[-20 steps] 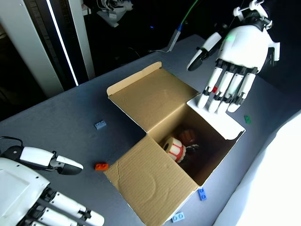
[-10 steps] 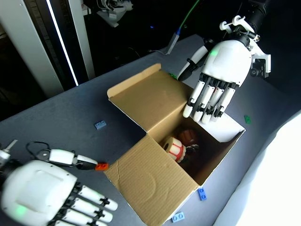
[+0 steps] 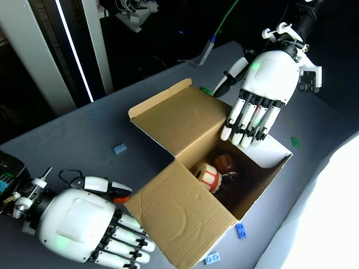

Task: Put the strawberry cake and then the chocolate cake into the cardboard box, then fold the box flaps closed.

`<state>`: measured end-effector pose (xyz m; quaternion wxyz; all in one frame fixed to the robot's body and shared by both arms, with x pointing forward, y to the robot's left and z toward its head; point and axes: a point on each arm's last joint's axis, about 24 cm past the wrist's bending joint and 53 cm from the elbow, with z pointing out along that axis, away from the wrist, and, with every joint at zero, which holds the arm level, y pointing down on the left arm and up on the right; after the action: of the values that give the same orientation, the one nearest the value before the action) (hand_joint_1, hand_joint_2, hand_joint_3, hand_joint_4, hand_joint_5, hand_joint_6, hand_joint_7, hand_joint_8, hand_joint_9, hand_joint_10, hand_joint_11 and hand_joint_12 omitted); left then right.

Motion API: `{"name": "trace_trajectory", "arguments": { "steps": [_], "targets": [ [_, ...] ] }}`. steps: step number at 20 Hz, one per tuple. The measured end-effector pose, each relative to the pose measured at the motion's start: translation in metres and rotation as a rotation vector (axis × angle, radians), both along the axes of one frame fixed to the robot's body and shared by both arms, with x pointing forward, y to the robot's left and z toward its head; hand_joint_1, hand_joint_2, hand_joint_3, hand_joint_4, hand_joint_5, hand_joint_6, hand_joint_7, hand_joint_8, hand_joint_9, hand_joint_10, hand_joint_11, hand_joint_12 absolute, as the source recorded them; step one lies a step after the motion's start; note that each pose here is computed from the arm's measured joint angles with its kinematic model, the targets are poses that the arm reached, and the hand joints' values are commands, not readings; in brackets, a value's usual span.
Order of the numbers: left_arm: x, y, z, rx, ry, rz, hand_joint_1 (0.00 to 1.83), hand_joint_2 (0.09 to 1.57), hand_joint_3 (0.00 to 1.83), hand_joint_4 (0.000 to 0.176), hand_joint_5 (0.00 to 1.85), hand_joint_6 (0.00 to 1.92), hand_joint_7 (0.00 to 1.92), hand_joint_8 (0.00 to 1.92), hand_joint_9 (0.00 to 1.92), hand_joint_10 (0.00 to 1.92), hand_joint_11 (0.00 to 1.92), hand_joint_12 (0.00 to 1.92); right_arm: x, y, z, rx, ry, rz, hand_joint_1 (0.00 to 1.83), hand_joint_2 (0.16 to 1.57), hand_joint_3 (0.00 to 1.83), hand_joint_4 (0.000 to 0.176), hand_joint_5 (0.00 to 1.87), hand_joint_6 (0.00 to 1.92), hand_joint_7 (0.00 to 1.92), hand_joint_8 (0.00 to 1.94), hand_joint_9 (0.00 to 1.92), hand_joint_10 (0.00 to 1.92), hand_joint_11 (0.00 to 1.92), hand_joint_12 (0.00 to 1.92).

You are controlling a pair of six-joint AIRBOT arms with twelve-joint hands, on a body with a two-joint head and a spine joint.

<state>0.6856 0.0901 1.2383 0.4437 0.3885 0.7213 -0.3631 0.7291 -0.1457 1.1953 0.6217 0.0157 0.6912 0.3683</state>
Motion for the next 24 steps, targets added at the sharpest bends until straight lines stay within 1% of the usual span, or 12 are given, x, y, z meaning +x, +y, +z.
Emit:
{"name": "trace_trajectory", "arguments": {
  "steps": [1, 3, 4, 6, 8, 10, 11, 14, 16, 20, 22, 24],
  "targets": [
    [0.002, 0.002, 0.004, -0.006, -0.005, 0.006, 0.00, 1.20, 0.00, 0.043, 0.32, 0.00, 0.44, 0.01, 0.50, 0.01, 0.09, 1.00, 0.001, -0.001, 0.006, 0.016, -0.005, -0.002, 0.10, 1.22, 0.00, 0.000, 0.21, 0.00, 0.19, 0.00, 0.18, 0.00, 0.00, 0.73],
    [0.006, 0.006, 0.010, -0.016, -0.012, 0.020, 0.00, 1.19, 0.00, 0.042, 0.32, 0.00, 0.45, 0.00, 0.51, 0.01, 0.11, 0.97, 0.005, -0.007, 0.023, 0.065, -0.004, -0.013, 0.08, 1.22, 0.00, 0.000, 0.21, 0.00, 0.19, 0.00, 0.18, 0.00, 0.00, 0.78],
    [0.008, 0.008, 0.011, -0.018, -0.011, 0.025, 0.00, 1.19, 0.00, 0.048, 0.30, 0.00, 0.44, 0.00, 0.49, 0.00, 0.10, 0.96, 0.007, -0.010, 0.031, 0.077, -0.011, -0.018, 0.07, 1.22, 0.00, 0.000, 0.20, 0.00, 0.19, 0.00, 0.17, 0.00, 0.00, 0.76],
    [0.010, 0.011, 0.018, -0.031, -0.014, 0.031, 0.00, 1.20, 0.00, 0.041, 0.34, 0.02, 0.45, 0.01, 0.50, 0.00, 0.11, 0.97, 0.006, -0.011, 0.047, 0.103, -0.025, -0.021, 0.05, 1.22, 0.00, 0.000, 0.18, 0.00, 0.20, 0.00, 0.18, 0.00, 0.00, 0.71],
    [0.014, 0.016, 0.027, -0.047, -0.025, 0.043, 0.00, 1.20, 0.00, 0.040, 0.35, 0.01, 0.44, 0.00, 0.50, 0.00, 0.10, 0.96, 0.002, -0.005, 0.057, 0.118, -0.027, -0.006, 0.03, 1.23, 0.00, 0.000, 0.16, 0.00, 0.18, 0.00, 0.16, 0.00, 0.00, 0.65],
    [0.020, 0.025, 0.036, -0.056, -0.041, 0.066, 0.00, 1.21, 0.01, 0.031, 0.32, 0.00, 0.44, 0.00, 0.49, 0.00, 0.09, 0.96, -0.005, 0.005, 0.070, 0.126, -0.041, 0.021, 0.06, 1.21, 0.00, 0.000, 0.20, 0.01, 0.17, 0.00, 0.16, 0.01, 0.00, 0.67],
    [0.022, 0.030, 0.038, -0.054, -0.048, 0.073, 0.00, 1.21, 0.00, 0.038, 0.31, 0.00, 0.43, 0.00, 0.48, 0.00, 0.09, 0.96, -0.008, 0.009, 0.075, 0.134, -0.043, 0.029, 0.08, 1.21, 0.00, 0.000, 0.21, 0.02, 0.18, 0.00, 0.16, 0.00, 0.00, 0.73],
    [0.030, 0.048, 0.049, -0.060, -0.069, 0.105, 0.00, 1.19, 0.00, 0.047, 0.32, 0.00, 0.43, 0.00, 0.49, 0.00, 0.10, 0.97, -0.015, 0.013, 0.103, 0.178, -0.076, 0.045, 0.06, 1.22, 0.00, 0.000, 0.19, 0.00, 0.17, 0.01, 0.17, 0.01, 0.00, 0.74],
    [0.032, 0.058, 0.049, -0.054, -0.069, 0.116, 0.00, 1.19, 0.00, 0.044, 0.33, 0.01, 0.44, 0.00, 0.50, 0.01, 0.12, 0.97, -0.019, 0.019, 0.114, 0.196, -0.084, 0.059, 0.04, 1.23, 0.00, 0.000, 0.18, 0.00, 0.17, 0.00, 0.18, 0.01, 0.00, 0.67],
    [0.030, 0.081, 0.039, -0.026, -0.051, 0.138, 0.00, 1.18, 0.00, 0.040, 0.35, 0.00, 0.43, 0.00, 0.49, 0.00, 0.09, 0.96, -0.029, 0.032, 0.125, 0.205, -0.084, 0.091, 0.06, 1.24, 0.00, 0.000, 0.20, 0.01, 0.18, 0.00, 0.18, 0.01, 0.00, 0.83],
    [0.027, 0.093, 0.033, -0.019, -0.038, 0.149, 0.00, 1.19, 0.00, 0.045, 0.32, 0.00, 0.41, 0.00, 0.46, 0.00, 0.08, 0.97, -0.031, 0.037, 0.129, 0.207, -0.079, 0.102, 0.04, 1.25, 0.00, 0.000, 0.20, 0.00, 0.19, 0.00, 0.20, 0.01, 0.00, 0.87],
    [0.026, 0.102, 0.023, 0.005, -0.023, 0.158, 0.00, 1.19, 0.00, 0.055, 0.31, 0.00, 0.42, 0.00, 0.45, 0.00, 0.07, 1.00, -0.032, 0.042, 0.129, 0.194, -0.065, 0.112, 0.05, 1.25, 0.00, 0.000, 0.21, 0.00, 0.20, 0.00, 0.19, 0.01, 0.00, 0.80]
  ]
}}
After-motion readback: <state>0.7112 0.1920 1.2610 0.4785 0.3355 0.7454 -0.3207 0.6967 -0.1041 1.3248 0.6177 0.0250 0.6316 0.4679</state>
